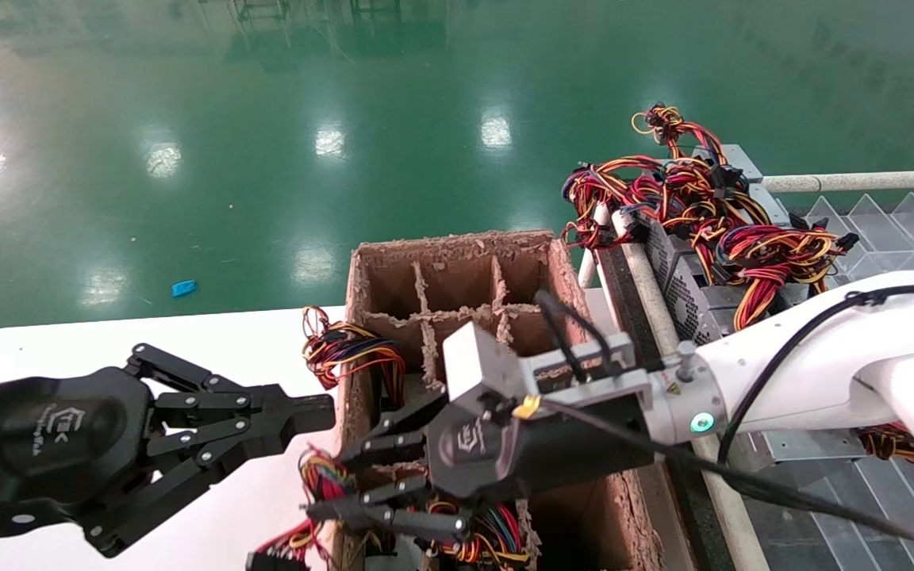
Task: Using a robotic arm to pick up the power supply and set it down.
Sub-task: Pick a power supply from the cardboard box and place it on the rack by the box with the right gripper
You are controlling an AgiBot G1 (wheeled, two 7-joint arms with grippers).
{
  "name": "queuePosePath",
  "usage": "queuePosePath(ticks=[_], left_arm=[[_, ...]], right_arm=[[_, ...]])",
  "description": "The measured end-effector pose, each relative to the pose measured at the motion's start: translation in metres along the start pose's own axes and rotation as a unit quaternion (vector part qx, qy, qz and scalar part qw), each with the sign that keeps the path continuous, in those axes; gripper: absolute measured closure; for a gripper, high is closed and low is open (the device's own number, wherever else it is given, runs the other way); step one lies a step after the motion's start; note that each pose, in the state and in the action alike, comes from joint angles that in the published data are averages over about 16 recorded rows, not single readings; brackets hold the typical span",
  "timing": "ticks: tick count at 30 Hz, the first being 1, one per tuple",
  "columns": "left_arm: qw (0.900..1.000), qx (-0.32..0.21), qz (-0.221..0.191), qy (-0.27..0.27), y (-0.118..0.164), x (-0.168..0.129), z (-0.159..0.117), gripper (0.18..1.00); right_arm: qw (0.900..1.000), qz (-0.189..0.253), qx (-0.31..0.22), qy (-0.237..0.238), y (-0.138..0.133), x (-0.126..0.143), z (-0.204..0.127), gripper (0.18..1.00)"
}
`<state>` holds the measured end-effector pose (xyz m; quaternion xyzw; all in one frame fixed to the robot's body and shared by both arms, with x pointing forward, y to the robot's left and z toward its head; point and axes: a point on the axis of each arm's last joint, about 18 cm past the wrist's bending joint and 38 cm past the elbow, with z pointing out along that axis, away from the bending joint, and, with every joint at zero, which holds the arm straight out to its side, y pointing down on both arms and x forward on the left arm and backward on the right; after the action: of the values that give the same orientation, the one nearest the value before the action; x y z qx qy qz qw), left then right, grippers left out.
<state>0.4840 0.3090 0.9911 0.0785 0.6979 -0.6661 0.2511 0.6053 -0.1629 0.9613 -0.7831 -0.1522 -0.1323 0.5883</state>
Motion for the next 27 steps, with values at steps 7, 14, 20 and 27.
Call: queuePosePath(ticks=[7,14,20,27], left_arm=[[1.0000,0.000,0.000,0.000,0.000,0.000,0.000,0.993],[1.0000,0.000,0.000,0.000,0.000,0.000,0.000,0.993],[1.0000,0.000,0.000,0.000,0.000,0.000,0.000,0.993],[1.0000,0.000,0.000,0.000,0.000,0.000,0.000,0.993]], right_arm=[[0.999,-0.005,0.031,0.029,-0.019,0.011,-0.012,0.849],[0.996,-0.017,0.062,0.065,-0.042,0.028,-0.024,0.855],[0.992,-0.043,0.082,0.090,-0.067,0.041,-0.034,0.858],[0.986,-0.099,0.074,0.109,-0.101,0.053,-0.046,0.860]])
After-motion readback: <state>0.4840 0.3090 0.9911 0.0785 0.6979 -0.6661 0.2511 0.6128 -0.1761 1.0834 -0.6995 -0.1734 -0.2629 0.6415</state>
